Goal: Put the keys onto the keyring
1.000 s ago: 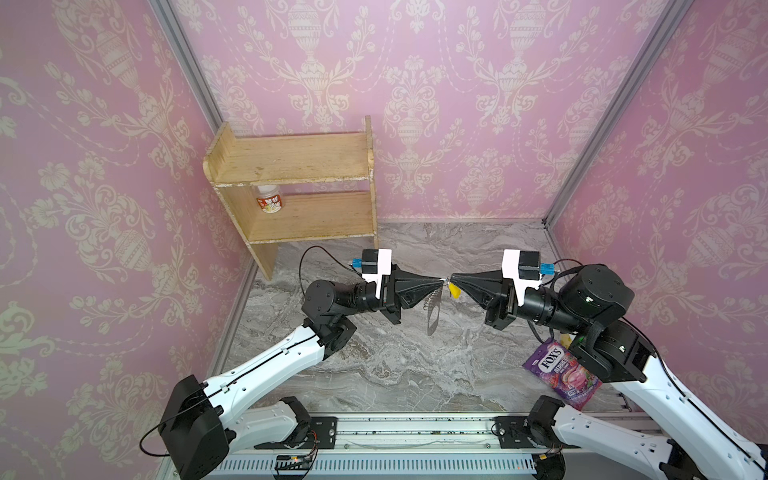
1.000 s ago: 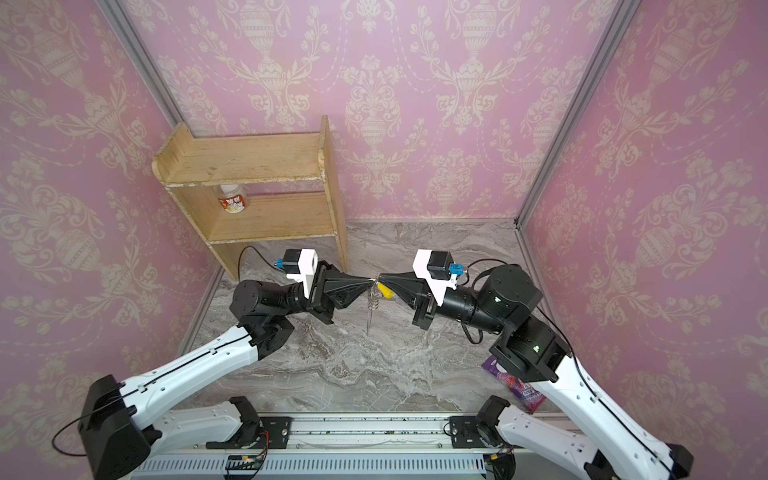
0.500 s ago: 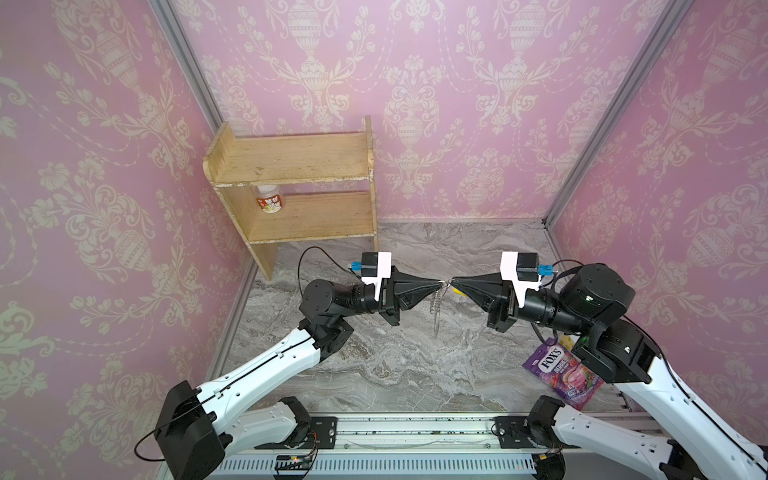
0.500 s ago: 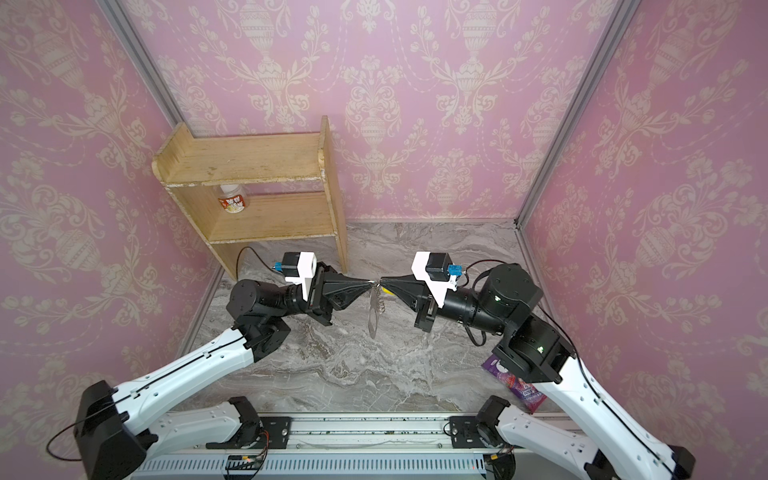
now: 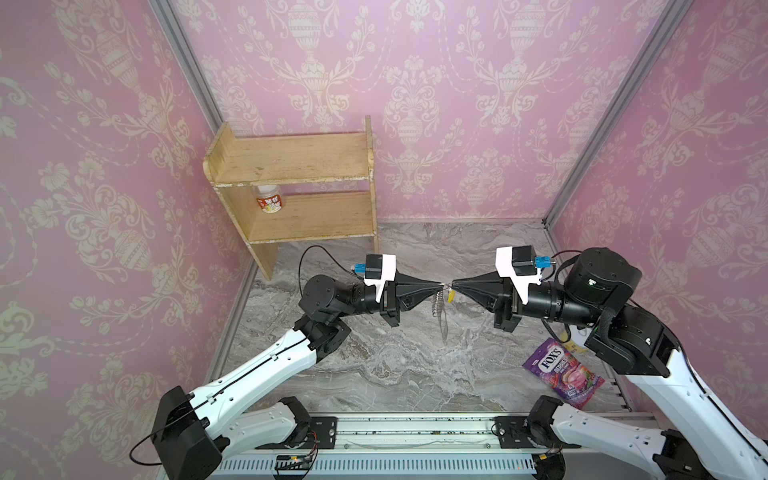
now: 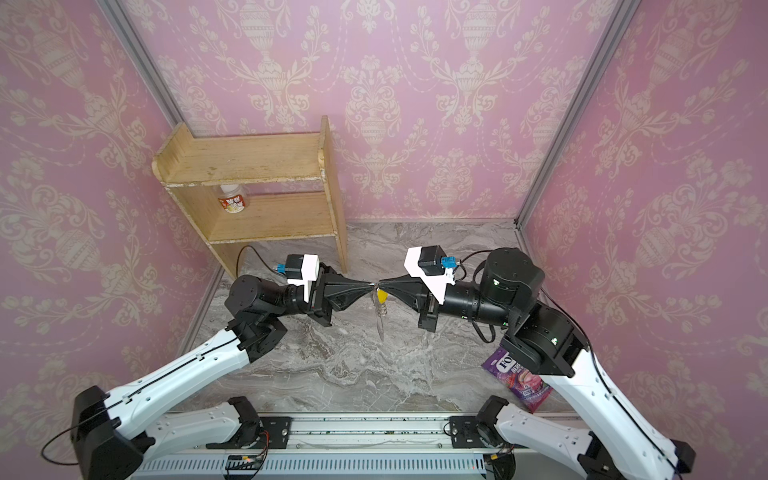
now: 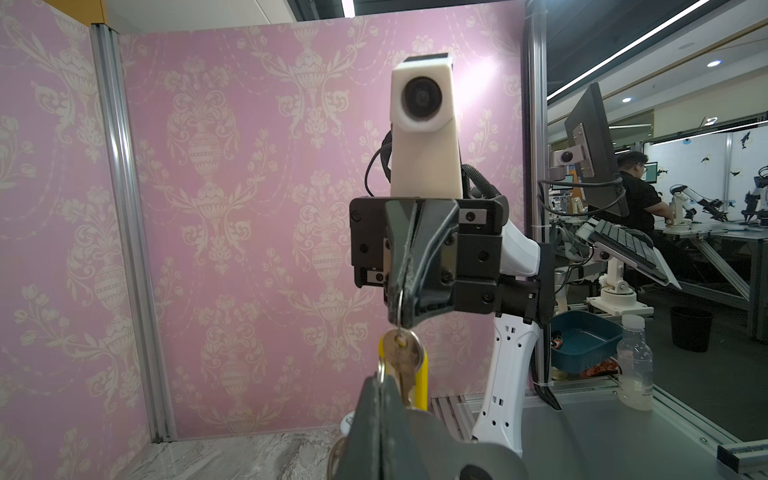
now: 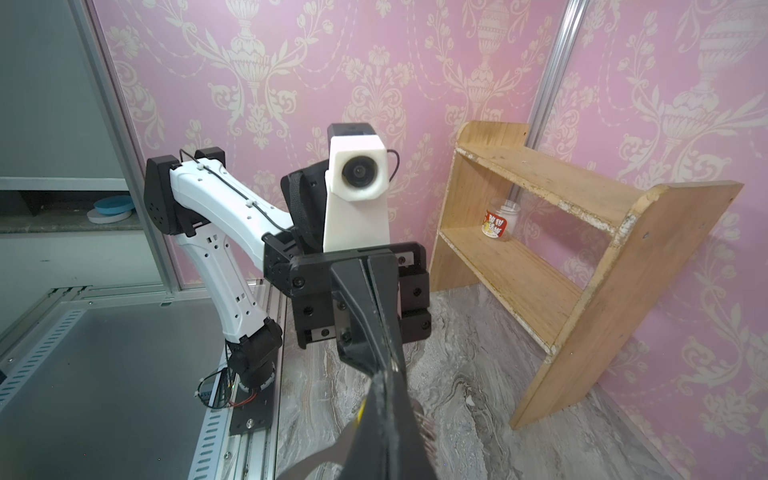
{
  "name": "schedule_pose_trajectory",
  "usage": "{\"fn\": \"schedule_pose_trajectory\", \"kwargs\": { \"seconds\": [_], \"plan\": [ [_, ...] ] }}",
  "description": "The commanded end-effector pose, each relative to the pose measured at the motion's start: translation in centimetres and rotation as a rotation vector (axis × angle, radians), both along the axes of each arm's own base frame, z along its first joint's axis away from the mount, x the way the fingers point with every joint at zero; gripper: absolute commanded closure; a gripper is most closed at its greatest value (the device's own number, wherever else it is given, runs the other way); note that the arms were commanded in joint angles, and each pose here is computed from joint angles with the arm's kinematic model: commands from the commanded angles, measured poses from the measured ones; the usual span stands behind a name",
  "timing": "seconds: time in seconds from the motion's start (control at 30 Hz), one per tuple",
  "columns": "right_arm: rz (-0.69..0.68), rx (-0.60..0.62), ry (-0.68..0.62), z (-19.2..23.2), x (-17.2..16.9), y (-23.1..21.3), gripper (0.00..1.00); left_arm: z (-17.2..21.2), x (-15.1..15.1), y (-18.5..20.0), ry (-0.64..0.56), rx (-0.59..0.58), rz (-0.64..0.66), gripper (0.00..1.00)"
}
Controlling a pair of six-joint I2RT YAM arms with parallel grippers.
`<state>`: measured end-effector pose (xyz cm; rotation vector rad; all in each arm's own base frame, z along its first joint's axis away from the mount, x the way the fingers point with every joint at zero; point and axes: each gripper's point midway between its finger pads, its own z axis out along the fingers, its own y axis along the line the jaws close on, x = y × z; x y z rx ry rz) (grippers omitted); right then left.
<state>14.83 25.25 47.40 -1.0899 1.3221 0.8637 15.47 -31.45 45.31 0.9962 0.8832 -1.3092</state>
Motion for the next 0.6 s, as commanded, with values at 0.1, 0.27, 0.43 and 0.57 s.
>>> {"fn": "schedule_pose_trajectory", "kwargs": {
  "seconds": [0.1, 0.27, 0.43, 0.57],
  "plan": [
    [0.009, -0.040, 0.024, -0.6, -0.7, -0.4, 1.00, 2.0, -1.6, 0.7, -0.079, -0.030, -0.023, 1.00],
    [-0.015, -0.027, 0.021, -0.5, -0.6, -0.8, 1.00, 1.9, -1.6, 0.7, -0.079, -0.031, -0.023, 1.00],
    [-0.032, -0.018, 0.018, -0.4, -0.5, -1.0, 1.00, 1.9, -1.6, 0.8, -0.080, -0.032, -0.022, 1.00],
    [-0.044, -0.021, 0.021, -0.6, -0.3, -1.1, 1.00, 2.0, -1.7, 0.8, -0.080, -0.035, -0.022, 1.00]
  ]
}}
